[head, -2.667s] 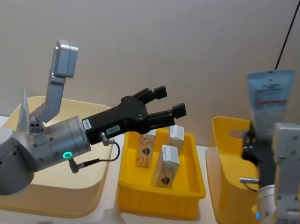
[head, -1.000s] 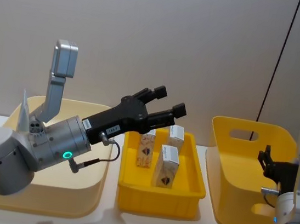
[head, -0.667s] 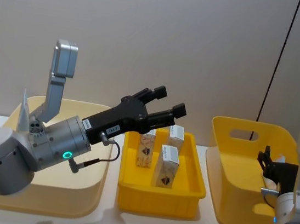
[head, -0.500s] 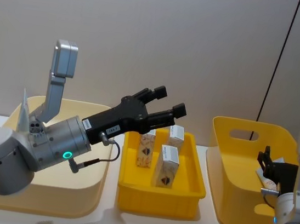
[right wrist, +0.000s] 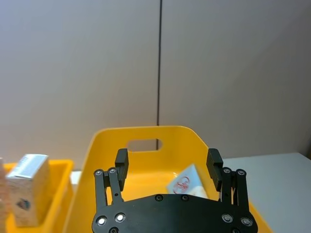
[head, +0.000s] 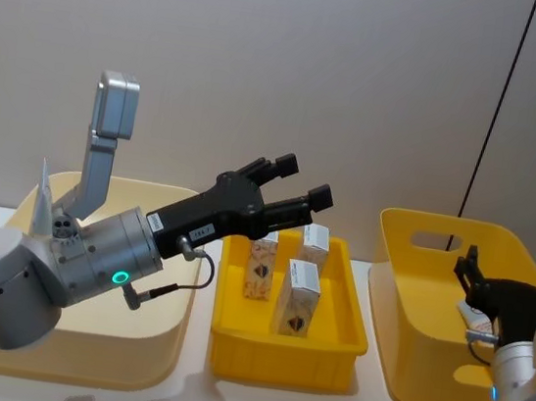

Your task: Bimanual collaborative sorting of washing and personal care products

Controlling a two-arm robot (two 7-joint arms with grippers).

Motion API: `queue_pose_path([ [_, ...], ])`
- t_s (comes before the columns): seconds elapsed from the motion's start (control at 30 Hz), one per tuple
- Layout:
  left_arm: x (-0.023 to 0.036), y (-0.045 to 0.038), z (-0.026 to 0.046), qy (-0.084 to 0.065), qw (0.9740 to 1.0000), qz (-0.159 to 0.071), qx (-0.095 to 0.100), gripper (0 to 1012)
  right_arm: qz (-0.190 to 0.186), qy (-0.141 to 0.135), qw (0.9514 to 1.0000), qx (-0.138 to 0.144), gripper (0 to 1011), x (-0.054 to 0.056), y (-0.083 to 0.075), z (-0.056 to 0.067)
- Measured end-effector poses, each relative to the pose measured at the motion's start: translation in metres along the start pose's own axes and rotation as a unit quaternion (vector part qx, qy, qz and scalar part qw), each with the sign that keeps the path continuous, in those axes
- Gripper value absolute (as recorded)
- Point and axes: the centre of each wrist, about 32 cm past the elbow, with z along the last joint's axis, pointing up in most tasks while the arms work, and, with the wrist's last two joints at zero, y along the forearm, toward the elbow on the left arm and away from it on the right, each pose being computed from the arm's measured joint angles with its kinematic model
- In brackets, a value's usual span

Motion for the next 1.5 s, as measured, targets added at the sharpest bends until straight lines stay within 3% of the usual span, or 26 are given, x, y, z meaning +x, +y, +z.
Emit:
queue_pose_path([
  [0.33, -0.0016, 0.0021, -0.0022, -0.002, 1.0, 0.009, 0.004, 1003, 0.055, 0.048, 0.9966, 0.039, 1000, 0.008, -0.01, 0.005],
  [0.5, -0.0062, 0.0088, -0.0069, -0.012, 0.9992, 0.033, 0.019, 1003, 0.083, 0.073, 0.9921, 0.059, 1001, 0.011, -0.015, 0.008],
  [0.8, -0.0185, 0.0241, -0.0184, -0.04, 0.9938, 0.09, 0.051, 1003, 0.094, 0.068, 0.9917, 0.056, 1001, 0.013, -0.02, 0.004],
  [1.0, -0.0278, 0.0341, -0.026, -0.061, 0.9873, 0.128, 0.071, 1003, 0.124, 0.059, 0.9892, 0.05, 1002, 0.014, -0.03, -0.005],
  [1.13, -0.0348, 0.0413, -0.0311, -0.078, 0.9812, 0.155, 0.084, 1003, 0.146, 0.053, 0.9868, 0.045, 1001, 0.016, -0.039, -0.012],
  [1.2, -0.0361, 0.0425, -0.0319, -0.08, 0.9801, 0.159, 0.086, 1003, 0.156, 0.051, 0.9855, 0.042, 1001, 0.016, -0.042, -0.015],
  [1.27, -0.0409, 0.0474, -0.0356, -0.091, 0.9753, 0.177, 0.095, 1003, 0.175, 0.047, 0.9827, 0.036, 1001, 0.017, -0.05, -0.021],
  [1.5, -0.0527, 0.0574, -0.0426, -0.118, 0.9631, 0.214, 0.112, 1003, 0.217, 0.04, 0.9751, 0.021, 1001, 0.019, -0.067, -0.033],
])
